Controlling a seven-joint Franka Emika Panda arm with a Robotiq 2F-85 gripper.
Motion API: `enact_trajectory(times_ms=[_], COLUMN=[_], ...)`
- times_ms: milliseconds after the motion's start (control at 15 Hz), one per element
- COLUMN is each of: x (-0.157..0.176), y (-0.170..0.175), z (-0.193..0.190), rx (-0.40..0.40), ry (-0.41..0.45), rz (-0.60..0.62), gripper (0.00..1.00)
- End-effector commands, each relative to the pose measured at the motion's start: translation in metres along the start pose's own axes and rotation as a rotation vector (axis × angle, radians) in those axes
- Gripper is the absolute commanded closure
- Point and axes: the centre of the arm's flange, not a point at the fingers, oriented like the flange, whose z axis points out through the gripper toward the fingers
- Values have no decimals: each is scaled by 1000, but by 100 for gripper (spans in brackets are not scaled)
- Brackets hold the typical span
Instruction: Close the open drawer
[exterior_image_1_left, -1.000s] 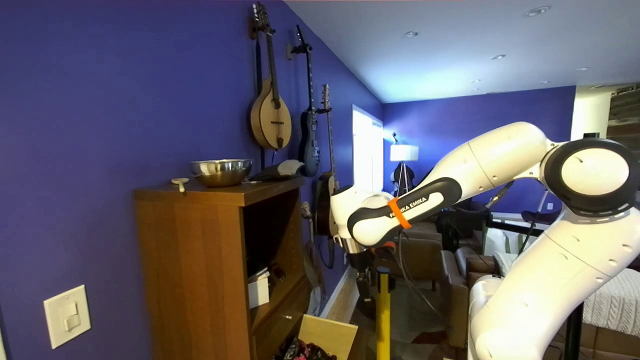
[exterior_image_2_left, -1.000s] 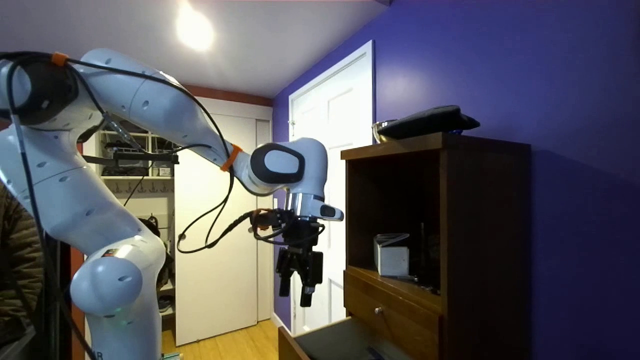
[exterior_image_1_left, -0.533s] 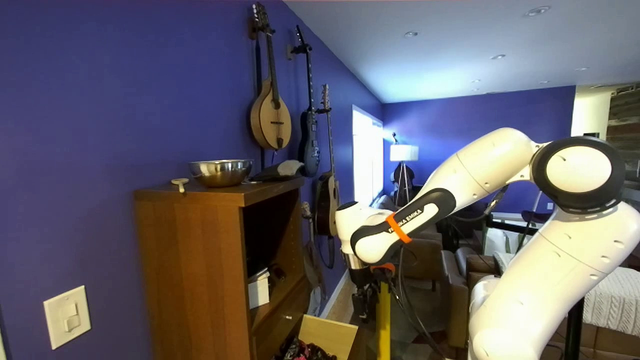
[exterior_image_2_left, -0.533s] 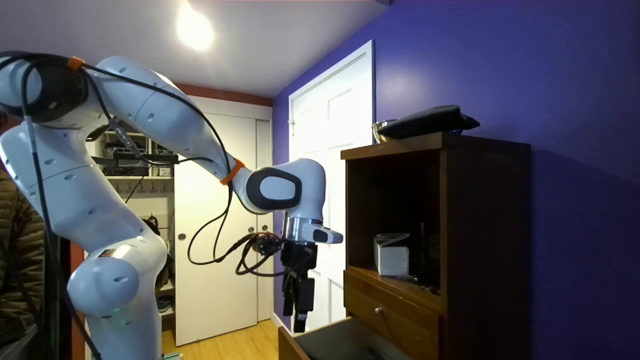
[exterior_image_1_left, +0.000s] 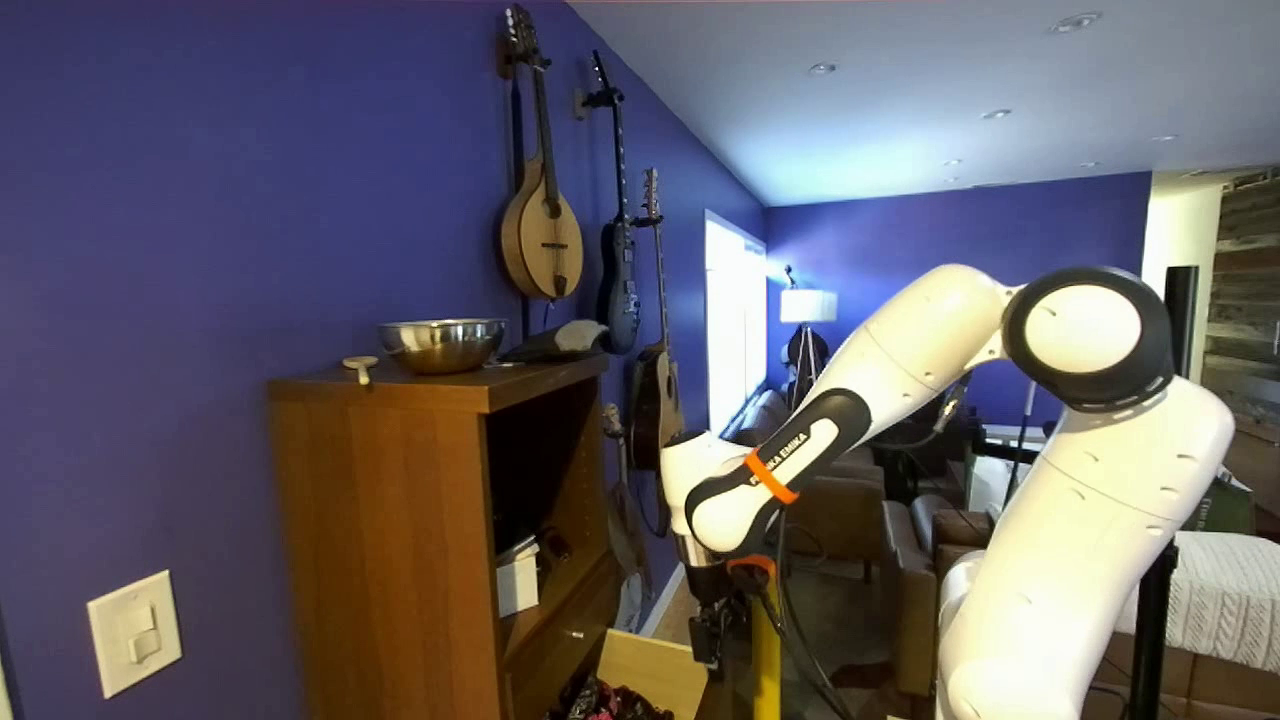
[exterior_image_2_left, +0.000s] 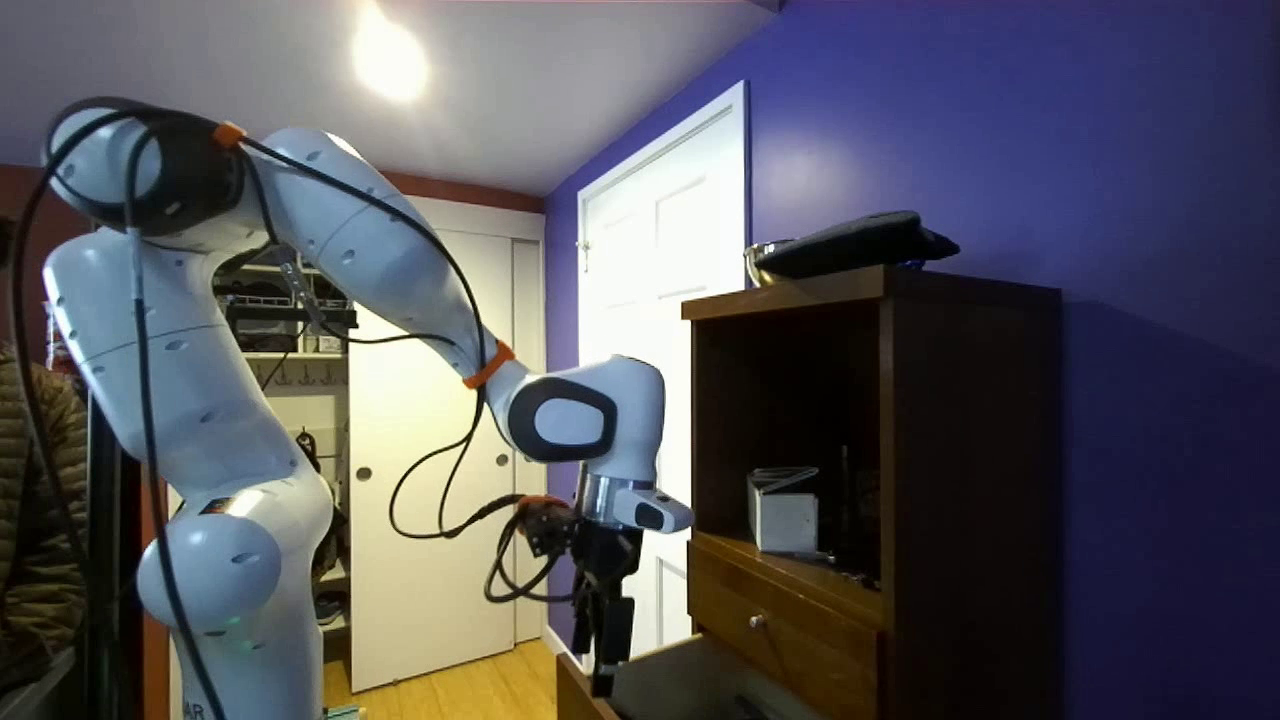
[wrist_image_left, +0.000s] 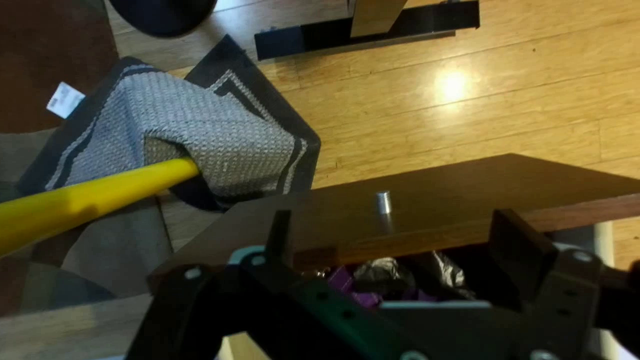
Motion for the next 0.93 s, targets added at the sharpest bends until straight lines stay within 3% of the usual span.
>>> enact_trajectory(times_ms=[0, 267, 333, 667, 867], x=[19, 20, 10, 13, 20], y=[-4, -2, -4, -2, -10], z=[41, 63, 58, 62, 79], rx=[68, 174, 121, 146, 70], ry=[-113, -107, -118, -117, -137], rz=[-12, -44, -18, -36, -35], gripper=[0, 0, 0, 0, 0])
